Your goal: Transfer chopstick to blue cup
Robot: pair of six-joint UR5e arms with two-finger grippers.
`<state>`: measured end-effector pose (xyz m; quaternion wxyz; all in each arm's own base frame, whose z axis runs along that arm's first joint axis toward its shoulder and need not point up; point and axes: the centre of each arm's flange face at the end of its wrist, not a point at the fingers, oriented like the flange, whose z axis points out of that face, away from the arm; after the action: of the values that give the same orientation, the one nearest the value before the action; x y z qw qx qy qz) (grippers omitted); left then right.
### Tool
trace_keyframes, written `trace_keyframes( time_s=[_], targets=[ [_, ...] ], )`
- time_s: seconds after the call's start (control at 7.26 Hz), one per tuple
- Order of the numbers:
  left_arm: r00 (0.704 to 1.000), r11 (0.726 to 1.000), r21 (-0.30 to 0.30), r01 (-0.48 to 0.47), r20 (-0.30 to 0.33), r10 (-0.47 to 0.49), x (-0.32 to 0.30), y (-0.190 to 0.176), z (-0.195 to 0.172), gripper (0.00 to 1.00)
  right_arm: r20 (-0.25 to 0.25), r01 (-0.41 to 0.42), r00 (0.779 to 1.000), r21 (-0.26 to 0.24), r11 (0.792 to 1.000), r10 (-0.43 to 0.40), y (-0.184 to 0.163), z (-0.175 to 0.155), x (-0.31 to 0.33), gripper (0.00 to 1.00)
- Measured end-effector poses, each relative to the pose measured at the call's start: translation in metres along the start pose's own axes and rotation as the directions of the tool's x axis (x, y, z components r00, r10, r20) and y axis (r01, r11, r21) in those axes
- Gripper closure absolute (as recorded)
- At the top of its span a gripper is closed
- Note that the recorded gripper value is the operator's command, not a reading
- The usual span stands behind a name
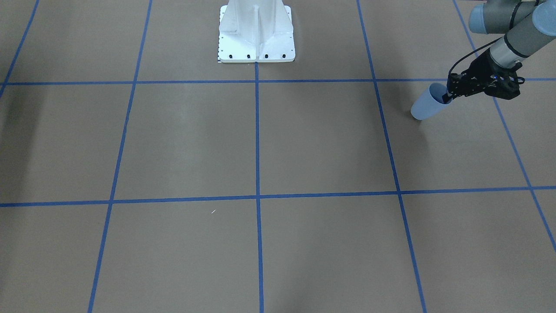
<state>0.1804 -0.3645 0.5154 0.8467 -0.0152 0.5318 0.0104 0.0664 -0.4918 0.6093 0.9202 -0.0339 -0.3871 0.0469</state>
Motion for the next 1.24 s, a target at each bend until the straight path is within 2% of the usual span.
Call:
trace_keyframes(
  time_s=[0.14,0.41,0.69,0.96,1.24],
  targets=[
    [1.0,1.0,-0.006,0.023,-0.007,-0.023,0.03,-0.022,-0.007,1.0,0.006,0.0,1.0,-0.001,1.0,0.0,0.0,0.0,-0.001,0.0],
    [0.997,0.997,-0.012,0.076,0.019,-0.075,0.134,-0.097,-0.015,1.0,0.027,0.0,1.0,-0.001,1.0,0.0,0.0,-0.001,-0.003,0.0],
    [0.986,0.992,0.011,0.122,0.109,-0.122,0.276,-0.169,-0.009,1.0,0.032,-0.004,0.999,-0.006,1.0,0.004,-0.001,0.001,-0.002,0.0],
    [0.971,0.985,0.031,0.17,0.166,-0.173,0.392,-0.199,0.046,1.0,0.044,-0.007,0.999,-0.009,1.0,0.007,0.0,0.003,-0.002,0.0],
    [0.96,0.978,0.048,0.202,0.188,-0.208,0.461,-0.21,0.097,1.0,0.051,-0.004,0.999,-0.008,1.0,0.004,0.001,0.002,-0.002,0.0]
  ],
)
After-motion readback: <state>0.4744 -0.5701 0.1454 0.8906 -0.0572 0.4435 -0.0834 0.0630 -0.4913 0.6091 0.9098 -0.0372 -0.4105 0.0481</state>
